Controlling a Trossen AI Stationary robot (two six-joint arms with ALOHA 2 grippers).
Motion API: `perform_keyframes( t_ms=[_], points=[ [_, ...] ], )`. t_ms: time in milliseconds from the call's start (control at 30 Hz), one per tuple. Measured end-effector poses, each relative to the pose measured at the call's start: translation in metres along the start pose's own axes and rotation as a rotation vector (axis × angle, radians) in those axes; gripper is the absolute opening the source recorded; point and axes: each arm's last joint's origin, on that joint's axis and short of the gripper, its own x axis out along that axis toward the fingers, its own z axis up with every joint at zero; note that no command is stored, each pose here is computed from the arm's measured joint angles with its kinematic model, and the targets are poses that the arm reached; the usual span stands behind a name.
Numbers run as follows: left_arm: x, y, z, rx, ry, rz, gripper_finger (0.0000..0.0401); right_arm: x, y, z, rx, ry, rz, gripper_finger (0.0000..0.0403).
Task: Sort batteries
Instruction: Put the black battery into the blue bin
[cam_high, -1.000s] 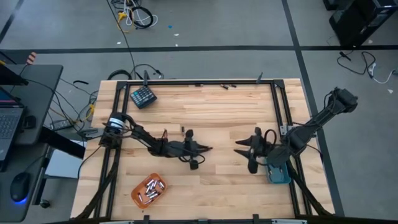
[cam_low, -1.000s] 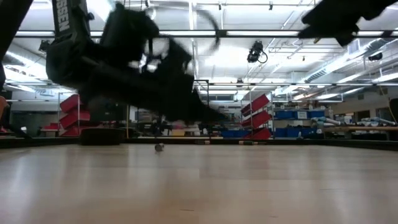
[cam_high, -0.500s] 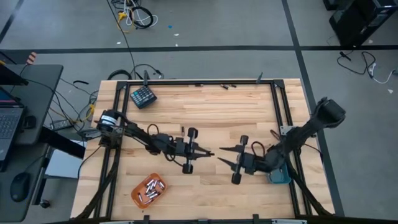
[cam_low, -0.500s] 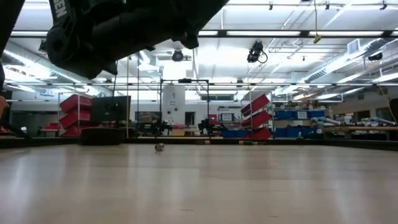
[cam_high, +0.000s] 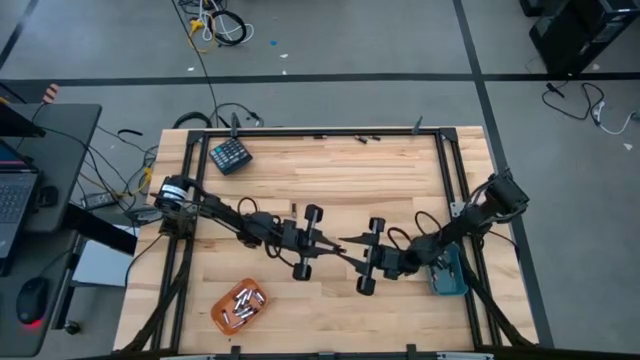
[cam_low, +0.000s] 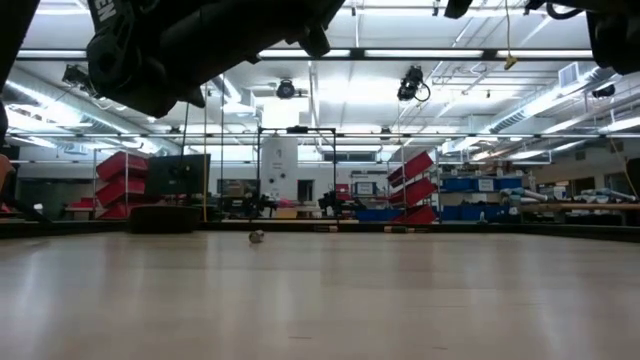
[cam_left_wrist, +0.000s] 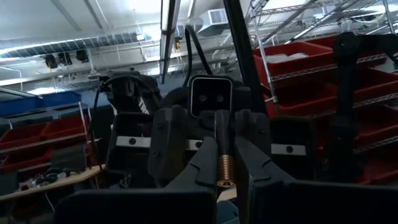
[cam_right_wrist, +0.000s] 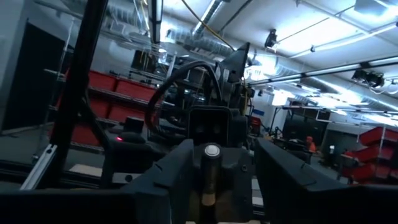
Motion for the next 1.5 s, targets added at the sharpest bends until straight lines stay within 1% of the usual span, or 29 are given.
perform_keyframes(
  t_ms=[67,133,200,300,333,400,467,533,600,633,700,800,900,967,1000,1033,1067,1133,1200,1300,1333,1433,1500],
  points=[
    [0.000,0.000,0.000,-0.002,0.000,0.000,0.0010,0.000,0.000,0.000,-0.004,-0.001,0.000,0.0144],
    [0.000,0.000,0.000,-0.001,-0.001,0.001,0.0010,0.000,0.000,0.000,-0.018,-0.001,0.000,0.0123],
    [0.000,0.000,0.000,0.000,-0.002,0.001,0.0010,0.000,0.000,0.000,-0.021,-0.001,0.001,0.0090],
    [0.000,0.001,0.000,0.003,-0.003,0.001,0.0011,0.000,0.000,0.000,-0.033,-0.006,0.017,0.0032],
    [0.000,0.000,0.000,0.003,-0.004,-0.002,0.0012,0.000,0.001,0.000,-0.038,-0.012,0.027,0.0020],
    [0.000,0.000,0.000,-0.001,-0.004,-0.001,0.0013,0.000,0.001,0.000,-0.044,-0.012,0.028,0.0018],
    [0.000,0.001,0.000,-0.035,0.004,0.037,0.0019,0.000,-0.001,0.001,-0.034,-0.008,0.006,0.0022],
    [0.000,0.002,0.000,-0.063,0.010,0.051,0.0035,0.000,-0.001,0.004,-0.032,-0.001,-0.008,0.0020],
    [0.000,0.002,-0.002,-0.108,0.028,0.055,0.0061,-0.004,0.001,0.009,-0.054,0.015,-0.028,0.0019],
    [0.000,0.002,-0.004,-0.127,0.053,0.055,0.0078,-0.006,0.001,0.015,-0.052,0.013,-0.053,0.0019],
    [-0.001,0.000,-0.011,-0.150,0.117,0.044,0.0111,-0.011,-0.002,0.033,-0.025,0.023,-0.136,0.0019],
    [-0.003,-0.002,-0.016,-0.172,0.163,0.038,0.0155,-0.023,-0.005,0.056,-0.025,0.106,-0.229,0.0019],
    [-0.005,-0.003,-0.024,-0.195,0.249,0.047,0.0185,-0.040,-0.013,0.086,0.028,0.254,-0.376,0.0019],
    [-0.006,-0.003,-0.027,-0.201,0.282,0.055,0.0196,-0.054,-0.016,0.103,0.017,0.390,-0.467,0.0019],
    [-0.006,-0.003,-0.028,-0.201,0.293,0.067,0.0200,-0.063,-0.017,0.111,-0.005,0.446,-0.486,0.0018],
    [-0.007,-0.002,-0.029,-0.201,0.310,0.090,0.0201,-0.071,-0.016,0.119,-0.015,0.453,-0.455,0.0018],
    [-0.007,-0.002,-0.031,-0.207,0.328,0.121,0.0202,-0.078,-0.018,0.128,0.012,0.442,-0.422,0.0018],
    [-0.009,0.000,-0.033,-0.208,0.358,0.211,0.0202,-0.090,-0.024,0.146,0.108,0.415,-0.380,0.0018],
    [-0.010,0.003,-0.036,-0.195,0.396,0.331,0.0202,-0.098,-0.028,0.154,0.154,0.403,-0.348,0.0018],
    [-0.015,0.006,-0.041,-0.158,0.466,0.484,0.0202,-0.113,-0.025,0.163,0.168,0.397,-0.274,0.0018],
    [-0.016,0.007,-0.042,-0.146,0.486,0.509,0.0202,-0.118,-0.023,0.165,0.169,0.394,-0.247,0.0018],
    [-0.016,0.007,-0.041,-0.128,0.533,0.508,0.0202,-0.131,-0.014,0.167,0.163,0.379,-0.171,0.0018],
    [-0.016,0.008,-0.037,-0.124,0.544,0.506,0.0202,-0.135,-0.005,0.163,0.139,0.320,-0.083,0.0018]
  ],
)
